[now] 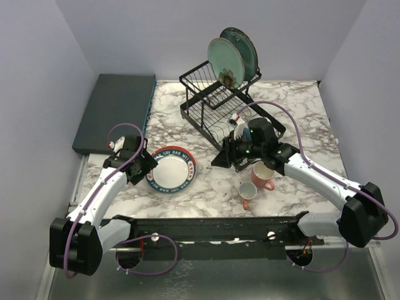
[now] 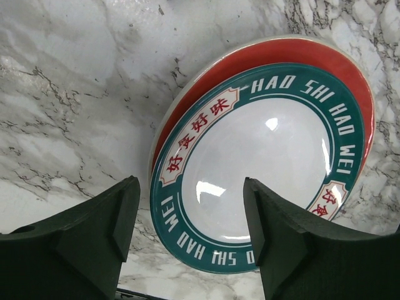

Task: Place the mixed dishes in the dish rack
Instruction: Pick up the plate at the center of the board.

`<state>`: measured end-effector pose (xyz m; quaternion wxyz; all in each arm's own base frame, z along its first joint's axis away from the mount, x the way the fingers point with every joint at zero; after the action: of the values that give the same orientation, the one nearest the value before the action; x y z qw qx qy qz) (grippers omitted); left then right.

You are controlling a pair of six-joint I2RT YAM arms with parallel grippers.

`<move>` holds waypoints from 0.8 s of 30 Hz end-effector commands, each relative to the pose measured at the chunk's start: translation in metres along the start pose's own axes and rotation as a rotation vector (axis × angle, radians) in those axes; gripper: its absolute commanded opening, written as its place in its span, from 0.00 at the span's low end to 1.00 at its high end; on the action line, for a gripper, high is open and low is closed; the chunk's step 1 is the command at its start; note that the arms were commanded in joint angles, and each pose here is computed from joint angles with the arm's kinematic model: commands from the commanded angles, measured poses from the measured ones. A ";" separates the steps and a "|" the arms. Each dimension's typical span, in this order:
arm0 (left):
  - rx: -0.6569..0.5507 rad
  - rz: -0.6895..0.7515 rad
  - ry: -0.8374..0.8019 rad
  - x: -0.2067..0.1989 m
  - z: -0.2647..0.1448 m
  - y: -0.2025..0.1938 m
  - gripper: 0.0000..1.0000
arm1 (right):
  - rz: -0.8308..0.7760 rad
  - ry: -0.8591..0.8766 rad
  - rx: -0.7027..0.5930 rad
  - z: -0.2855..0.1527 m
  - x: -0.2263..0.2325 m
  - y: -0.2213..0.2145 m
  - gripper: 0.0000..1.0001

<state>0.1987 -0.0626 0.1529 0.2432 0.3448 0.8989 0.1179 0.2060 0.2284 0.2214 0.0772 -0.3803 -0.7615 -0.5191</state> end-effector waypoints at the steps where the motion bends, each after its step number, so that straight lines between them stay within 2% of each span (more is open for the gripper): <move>1: -0.005 -0.012 0.021 0.004 0.009 -0.003 0.70 | -0.032 0.008 -0.030 -0.003 0.003 -0.002 0.53; 24: 0.073 0.013 0.022 0.005 0.029 -0.015 0.38 | -0.012 0.015 -0.015 0.001 0.000 -0.011 0.49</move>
<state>0.2012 -0.0648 0.1261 0.2157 0.3484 0.9060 0.1059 0.2020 0.2255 0.2107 0.0787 -0.3819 -0.7620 -0.5170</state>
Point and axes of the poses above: each gripper's point midway between its finger pads, its own z axis out along the fingers, its own x axis along the line the jaws close on, y = z × x, the point moved 8 cm from there along -z, back along the fingers, and after that the axes turned 5 degrees about -z, right-handed, at the moved point
